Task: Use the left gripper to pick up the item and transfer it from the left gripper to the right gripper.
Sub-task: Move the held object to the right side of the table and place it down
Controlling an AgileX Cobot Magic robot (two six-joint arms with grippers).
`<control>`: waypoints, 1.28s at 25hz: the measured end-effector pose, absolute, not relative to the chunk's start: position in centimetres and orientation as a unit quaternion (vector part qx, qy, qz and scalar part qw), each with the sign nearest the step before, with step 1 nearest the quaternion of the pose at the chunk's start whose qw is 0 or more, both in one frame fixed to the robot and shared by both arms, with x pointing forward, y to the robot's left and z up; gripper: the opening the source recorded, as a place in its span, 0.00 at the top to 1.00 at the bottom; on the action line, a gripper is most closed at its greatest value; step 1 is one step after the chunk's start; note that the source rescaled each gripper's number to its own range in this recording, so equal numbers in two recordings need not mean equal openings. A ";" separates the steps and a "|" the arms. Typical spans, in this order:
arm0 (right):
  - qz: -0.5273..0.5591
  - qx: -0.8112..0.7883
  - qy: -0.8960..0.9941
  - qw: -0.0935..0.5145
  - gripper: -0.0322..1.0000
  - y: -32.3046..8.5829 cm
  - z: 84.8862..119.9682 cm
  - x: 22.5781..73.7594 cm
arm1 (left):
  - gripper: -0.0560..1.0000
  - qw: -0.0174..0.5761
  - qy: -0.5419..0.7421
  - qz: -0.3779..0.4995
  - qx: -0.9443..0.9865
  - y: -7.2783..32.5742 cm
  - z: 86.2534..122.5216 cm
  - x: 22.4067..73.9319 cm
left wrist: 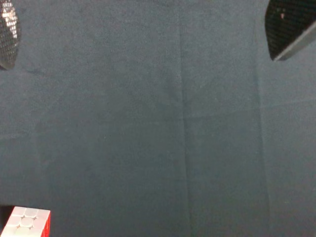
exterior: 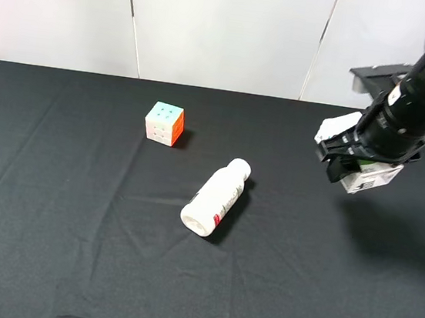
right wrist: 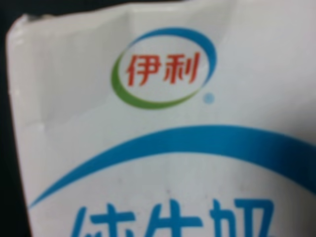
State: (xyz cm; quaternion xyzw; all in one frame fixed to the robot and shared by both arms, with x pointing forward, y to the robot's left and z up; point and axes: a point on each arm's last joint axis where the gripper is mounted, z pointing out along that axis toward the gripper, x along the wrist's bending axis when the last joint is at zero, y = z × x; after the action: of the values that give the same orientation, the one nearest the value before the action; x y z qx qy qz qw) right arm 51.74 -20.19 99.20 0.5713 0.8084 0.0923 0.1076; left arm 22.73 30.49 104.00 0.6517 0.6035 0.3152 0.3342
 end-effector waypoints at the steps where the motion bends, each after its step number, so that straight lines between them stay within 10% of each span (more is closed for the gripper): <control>1: 0.088 0.571 0.809 0.104 0.97 -20.1 98.6 52.0 | 0.00 0.334 0.603 0.315 0.652 30.5 104.0 22.7; 32: 0.058 0.563 0.820 0.083 0.96 -19.2 91.3 54.6 | 0.00 0.334 0.603 0.315 0.652 30.5 104.0 22.7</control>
State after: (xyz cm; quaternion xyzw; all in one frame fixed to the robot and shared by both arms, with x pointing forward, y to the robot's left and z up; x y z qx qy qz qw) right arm 54.62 -19.16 91.29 0.5631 0.8202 0.0576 0.0826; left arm 22.74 30.49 104.00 0.6516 0.6034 0.3154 0.3344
